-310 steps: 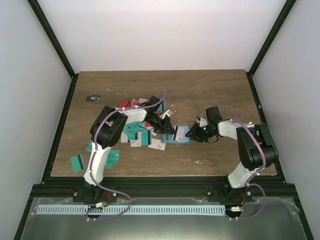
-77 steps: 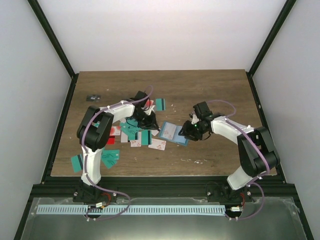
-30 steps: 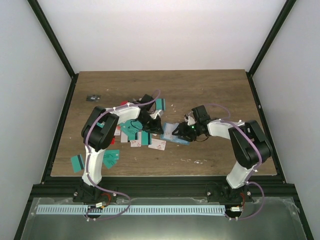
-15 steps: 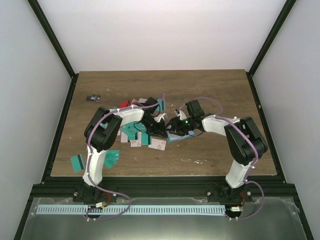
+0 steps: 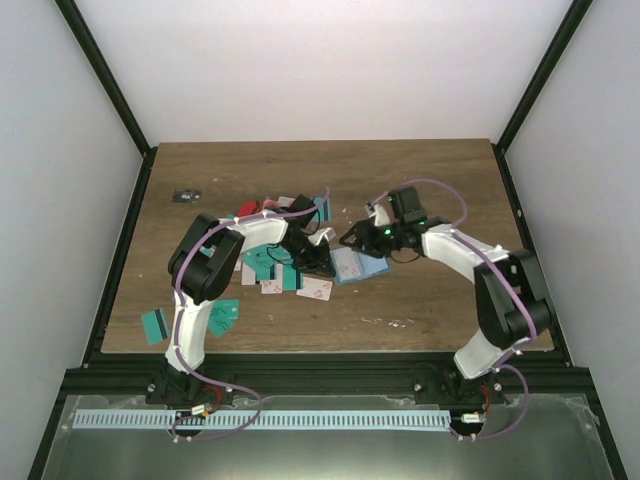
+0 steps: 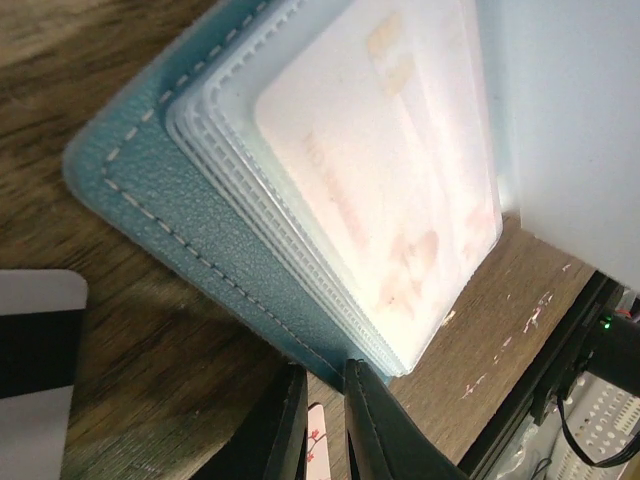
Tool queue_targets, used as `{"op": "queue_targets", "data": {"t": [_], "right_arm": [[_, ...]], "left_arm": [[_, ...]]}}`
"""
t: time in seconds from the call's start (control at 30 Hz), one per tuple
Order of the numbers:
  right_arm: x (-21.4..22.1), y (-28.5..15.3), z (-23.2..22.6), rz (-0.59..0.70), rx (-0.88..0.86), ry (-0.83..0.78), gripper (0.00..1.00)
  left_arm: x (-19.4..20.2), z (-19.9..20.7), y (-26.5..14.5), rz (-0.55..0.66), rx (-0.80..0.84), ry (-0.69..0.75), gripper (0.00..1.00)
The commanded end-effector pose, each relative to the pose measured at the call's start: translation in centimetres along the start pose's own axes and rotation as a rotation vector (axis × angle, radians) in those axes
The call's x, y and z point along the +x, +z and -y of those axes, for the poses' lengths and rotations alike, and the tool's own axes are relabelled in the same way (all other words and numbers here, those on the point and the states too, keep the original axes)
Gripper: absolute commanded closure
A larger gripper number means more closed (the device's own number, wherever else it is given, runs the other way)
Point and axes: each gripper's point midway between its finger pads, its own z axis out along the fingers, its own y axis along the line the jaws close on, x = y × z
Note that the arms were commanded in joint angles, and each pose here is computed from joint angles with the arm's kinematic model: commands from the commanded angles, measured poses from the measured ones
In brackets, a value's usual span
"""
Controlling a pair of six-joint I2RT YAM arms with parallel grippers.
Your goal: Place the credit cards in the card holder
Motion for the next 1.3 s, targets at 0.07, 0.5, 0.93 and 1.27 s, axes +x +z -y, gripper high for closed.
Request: {"op": "queue_targets", "data": {"t": [0.07,0.5,0.93,1.27], "right_arm": [[-3.2,-5.9,3.5,0.173,0.164,-0.002,0.5],[-2.4,-4.0,10.0,0.097,0.347,0.027,0.51],[-0.7,-4.0,12.3,0.027,0.44,0.004,0.44],[0.2,-2.9,10.1,-0.005,0.316,-0.019,0.54]], "left_arm": [[1.0,-1.5,0.9,-0.027,-0.06,-0.021,0.86],[0.5,-1.4,0.6,-0.011,-0.076,-0.034,0.86],[-0.6,-1.1,0.9,0.014,-0.064,-0.061,0.86],[-1.0,-0.8,1.2,0.02,-0.063,-0.064,0.86]]}}
